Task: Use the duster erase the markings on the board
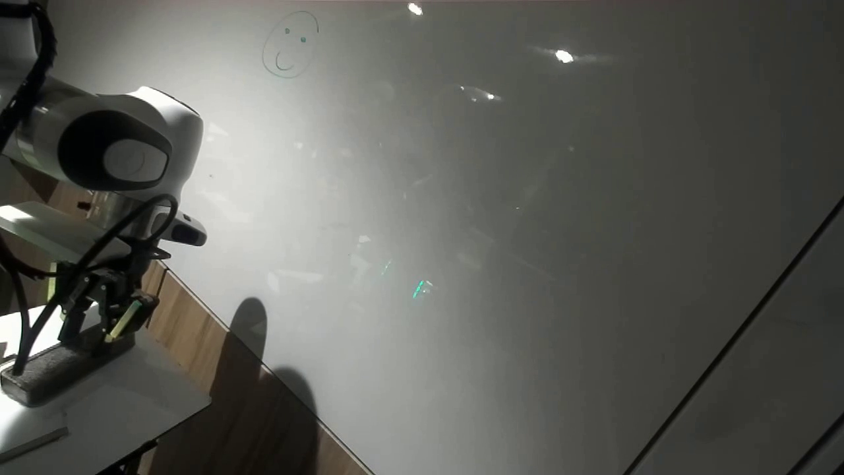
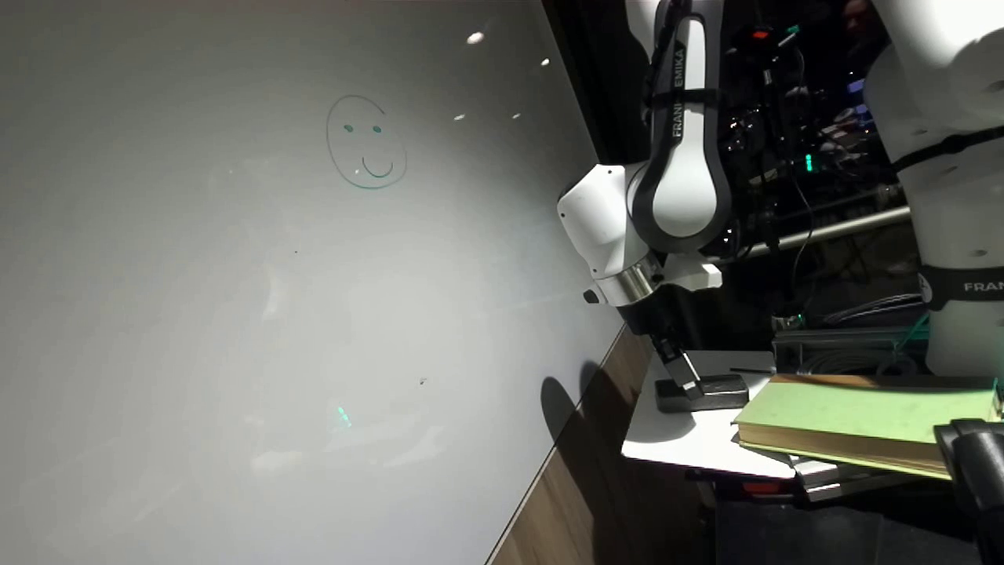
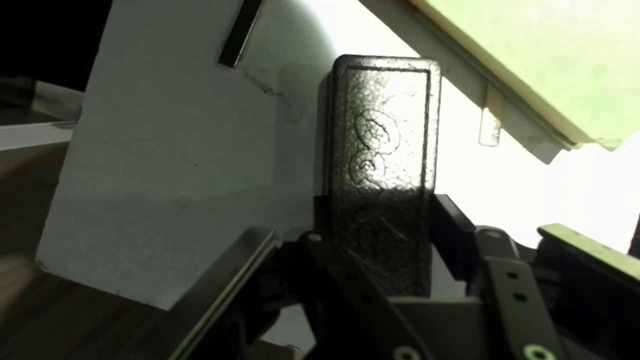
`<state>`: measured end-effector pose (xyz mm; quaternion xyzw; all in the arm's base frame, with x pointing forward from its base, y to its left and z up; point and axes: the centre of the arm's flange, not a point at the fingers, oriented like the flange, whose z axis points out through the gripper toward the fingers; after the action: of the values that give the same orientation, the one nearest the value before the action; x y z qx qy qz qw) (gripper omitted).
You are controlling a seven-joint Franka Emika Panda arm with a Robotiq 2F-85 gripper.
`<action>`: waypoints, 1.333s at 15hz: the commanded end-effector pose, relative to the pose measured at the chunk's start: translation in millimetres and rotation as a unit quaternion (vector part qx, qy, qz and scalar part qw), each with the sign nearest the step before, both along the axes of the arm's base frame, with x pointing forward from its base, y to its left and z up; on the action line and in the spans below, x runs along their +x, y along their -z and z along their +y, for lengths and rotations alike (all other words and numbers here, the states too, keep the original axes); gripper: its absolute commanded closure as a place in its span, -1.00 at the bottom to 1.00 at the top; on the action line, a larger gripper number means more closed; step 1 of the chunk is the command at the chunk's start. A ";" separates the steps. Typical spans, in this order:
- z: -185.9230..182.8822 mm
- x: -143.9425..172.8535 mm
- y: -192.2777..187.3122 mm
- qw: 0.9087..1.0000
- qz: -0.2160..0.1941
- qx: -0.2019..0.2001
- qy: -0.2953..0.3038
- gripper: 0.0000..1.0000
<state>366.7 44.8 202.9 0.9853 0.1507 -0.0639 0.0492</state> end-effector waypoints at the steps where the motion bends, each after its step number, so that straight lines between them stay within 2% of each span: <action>1: -7.6 0.5 -0.4 1.000 -0.010 -0.001 0.006 0.47; 3: -4.1 1.4 -10.8 1.000 -0.015 -0.002 0.006 0.47; 6: 8.3 9.7 -53.5 0.999 -0.042 0.008 0.003 0.47; 10: 34.2 38.8 -141.5 0.991 -0.128 0.030 0.006 0.47; 15: 46.8 78.5 -272.5 0.968 -0.248 0.043 0.005 0.47; 18: 50.9 102.2 -339.6 0.946 -0.321 0.047 0.025 0.47; 20: 52.7 109.4 -370.9 0.933 -0.354 0.054 0.039 0.47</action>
<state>455.3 90.8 534.3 0.9578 0.1132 0.2613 0.0394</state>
